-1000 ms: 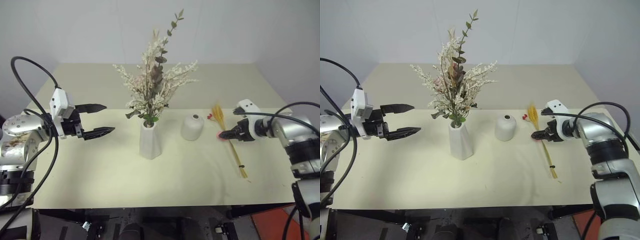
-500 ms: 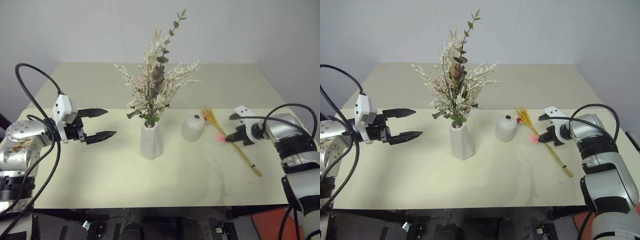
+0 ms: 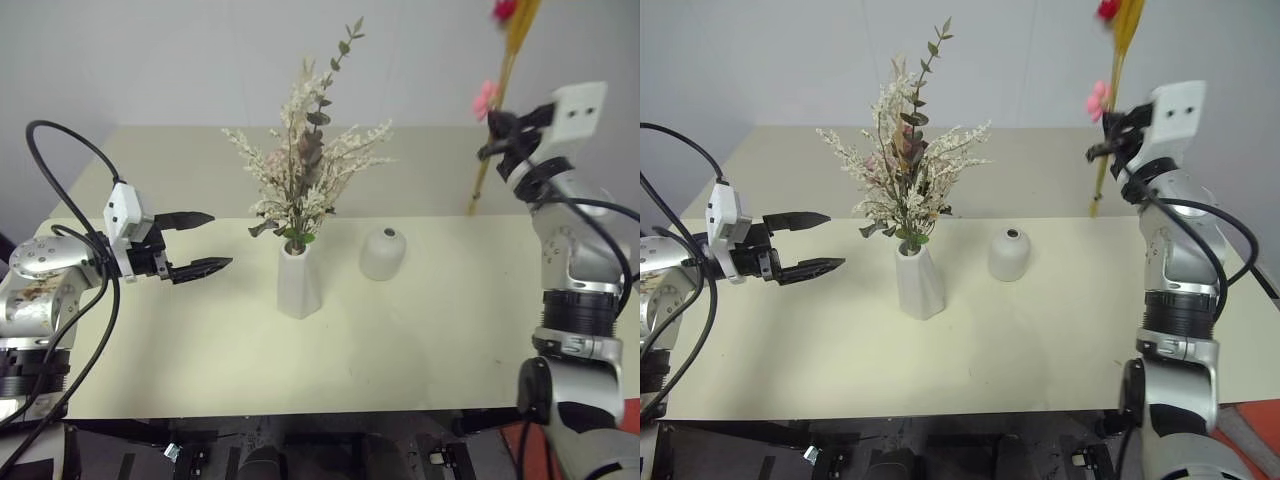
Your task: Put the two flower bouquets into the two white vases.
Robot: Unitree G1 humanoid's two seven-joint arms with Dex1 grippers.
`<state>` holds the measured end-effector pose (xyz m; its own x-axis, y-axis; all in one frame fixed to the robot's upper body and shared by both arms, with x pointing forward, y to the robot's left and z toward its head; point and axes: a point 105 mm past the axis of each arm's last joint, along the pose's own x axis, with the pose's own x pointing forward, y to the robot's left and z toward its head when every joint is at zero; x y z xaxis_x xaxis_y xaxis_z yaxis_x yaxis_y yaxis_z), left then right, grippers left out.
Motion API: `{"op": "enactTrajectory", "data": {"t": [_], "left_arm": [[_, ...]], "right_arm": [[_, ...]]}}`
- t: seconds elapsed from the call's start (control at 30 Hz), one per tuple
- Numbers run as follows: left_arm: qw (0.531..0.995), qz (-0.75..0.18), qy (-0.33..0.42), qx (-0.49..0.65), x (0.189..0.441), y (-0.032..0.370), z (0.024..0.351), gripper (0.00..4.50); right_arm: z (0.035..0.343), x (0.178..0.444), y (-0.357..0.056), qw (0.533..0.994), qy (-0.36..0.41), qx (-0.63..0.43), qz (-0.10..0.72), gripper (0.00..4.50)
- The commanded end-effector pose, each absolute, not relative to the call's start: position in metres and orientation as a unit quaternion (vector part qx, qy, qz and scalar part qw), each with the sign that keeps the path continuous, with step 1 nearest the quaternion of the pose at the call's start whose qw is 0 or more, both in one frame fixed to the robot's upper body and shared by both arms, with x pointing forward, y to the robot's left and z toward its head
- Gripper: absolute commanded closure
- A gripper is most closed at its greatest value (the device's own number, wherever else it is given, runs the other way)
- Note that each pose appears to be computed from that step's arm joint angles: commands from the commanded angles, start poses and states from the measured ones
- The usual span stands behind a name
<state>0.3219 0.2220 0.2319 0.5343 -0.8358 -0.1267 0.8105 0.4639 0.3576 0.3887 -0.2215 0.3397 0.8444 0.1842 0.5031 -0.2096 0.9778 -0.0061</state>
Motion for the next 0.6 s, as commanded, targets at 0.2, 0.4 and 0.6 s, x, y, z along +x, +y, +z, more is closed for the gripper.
{"op": "enactTrajectory", "data": {"t": [0.2, 0.4, 0.6], "left_arm": [[0.839, -0.500, -0.055, 0.208, 0.324, 0.218, 0.255, 0.00], [0.837, -0.503, -0.050, 0.212, 0.325, 0.218, 0.254, 0.00], [0.838, -0.502, -0.044, 0.211, 0.327, 0.220, 0.250, 0.00]], "right_arm": [[0.352, 0.359, -0.179, 0.934, -0.304, 0.094, 0.163, 4.45], [0.340, 0.357, -0.157, 0.933, -0.287, 0.121, 0.182, 4.45], [0.333, 0.355, -0.145, 0.932, -0.272, 0.132, 0.197, 4.45]]}}
